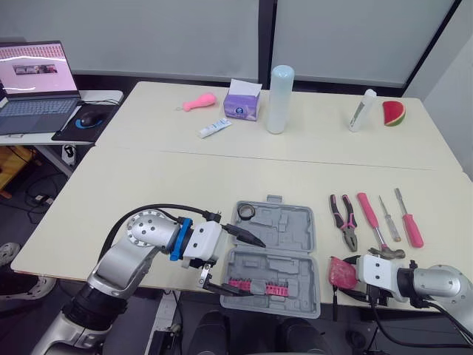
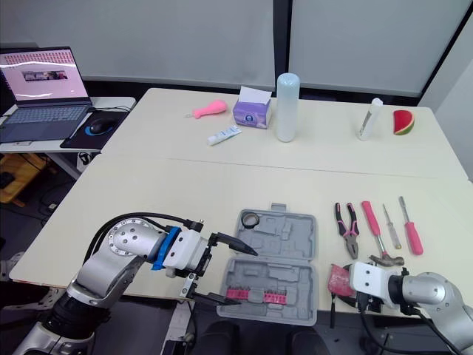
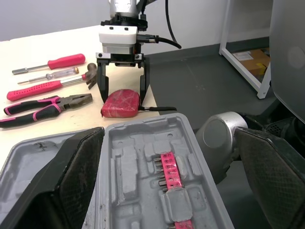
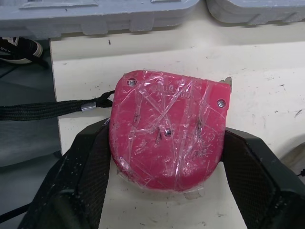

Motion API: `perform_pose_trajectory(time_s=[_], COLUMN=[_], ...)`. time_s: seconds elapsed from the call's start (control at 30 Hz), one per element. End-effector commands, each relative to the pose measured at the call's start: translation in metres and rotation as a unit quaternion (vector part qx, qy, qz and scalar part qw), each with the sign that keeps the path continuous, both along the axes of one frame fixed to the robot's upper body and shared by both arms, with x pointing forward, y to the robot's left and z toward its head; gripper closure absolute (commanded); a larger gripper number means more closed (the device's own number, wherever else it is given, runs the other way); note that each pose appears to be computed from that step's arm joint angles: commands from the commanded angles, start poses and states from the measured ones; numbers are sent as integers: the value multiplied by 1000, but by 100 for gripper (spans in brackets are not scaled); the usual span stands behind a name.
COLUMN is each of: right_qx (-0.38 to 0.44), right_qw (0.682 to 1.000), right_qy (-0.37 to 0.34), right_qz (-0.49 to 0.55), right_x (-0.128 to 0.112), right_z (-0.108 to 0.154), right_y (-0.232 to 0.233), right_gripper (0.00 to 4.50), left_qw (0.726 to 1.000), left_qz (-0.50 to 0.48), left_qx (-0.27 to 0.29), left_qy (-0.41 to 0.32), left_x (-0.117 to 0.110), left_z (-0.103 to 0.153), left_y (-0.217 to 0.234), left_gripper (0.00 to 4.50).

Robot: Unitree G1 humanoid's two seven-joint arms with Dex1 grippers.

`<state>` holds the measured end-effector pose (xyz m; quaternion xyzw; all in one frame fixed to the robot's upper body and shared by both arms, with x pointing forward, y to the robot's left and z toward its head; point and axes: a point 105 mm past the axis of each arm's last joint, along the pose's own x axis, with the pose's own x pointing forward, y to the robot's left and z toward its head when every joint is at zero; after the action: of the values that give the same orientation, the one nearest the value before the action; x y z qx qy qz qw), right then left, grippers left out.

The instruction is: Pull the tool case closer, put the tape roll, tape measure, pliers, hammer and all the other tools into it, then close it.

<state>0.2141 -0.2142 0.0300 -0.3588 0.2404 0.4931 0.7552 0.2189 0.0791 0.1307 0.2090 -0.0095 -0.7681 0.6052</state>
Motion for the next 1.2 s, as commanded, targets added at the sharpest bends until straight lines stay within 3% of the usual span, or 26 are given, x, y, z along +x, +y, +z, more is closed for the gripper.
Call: perform_pose_trajectory(time_s=[0.03,0.27,0.5,0.77,1.2], right_qx=[-6,-48,-65,-104,-187], right_qw=[1000,999,997,990,973], right_qy=[-20,0,7,25,28], right_qz=[-7,13,42,90,134], right_x=[6,18,52,94,136], right_z=[28,83,108,106,79], right_y=[-1,18,53,82,90], right_gripper=[138,138,138,138,138], left_qw=[1000,994,985,981,978], left_qz=[20,114,172,191,204], left_qx=[-8,2,17,24,25], left_qy=[-11,-1,-18,-21,-30], left_x=[6,27,45,51,52], left_z=[10,16,20,21,17], left_y=[1,19,29,35,40], left_gripper=[0,0,0,0,0])
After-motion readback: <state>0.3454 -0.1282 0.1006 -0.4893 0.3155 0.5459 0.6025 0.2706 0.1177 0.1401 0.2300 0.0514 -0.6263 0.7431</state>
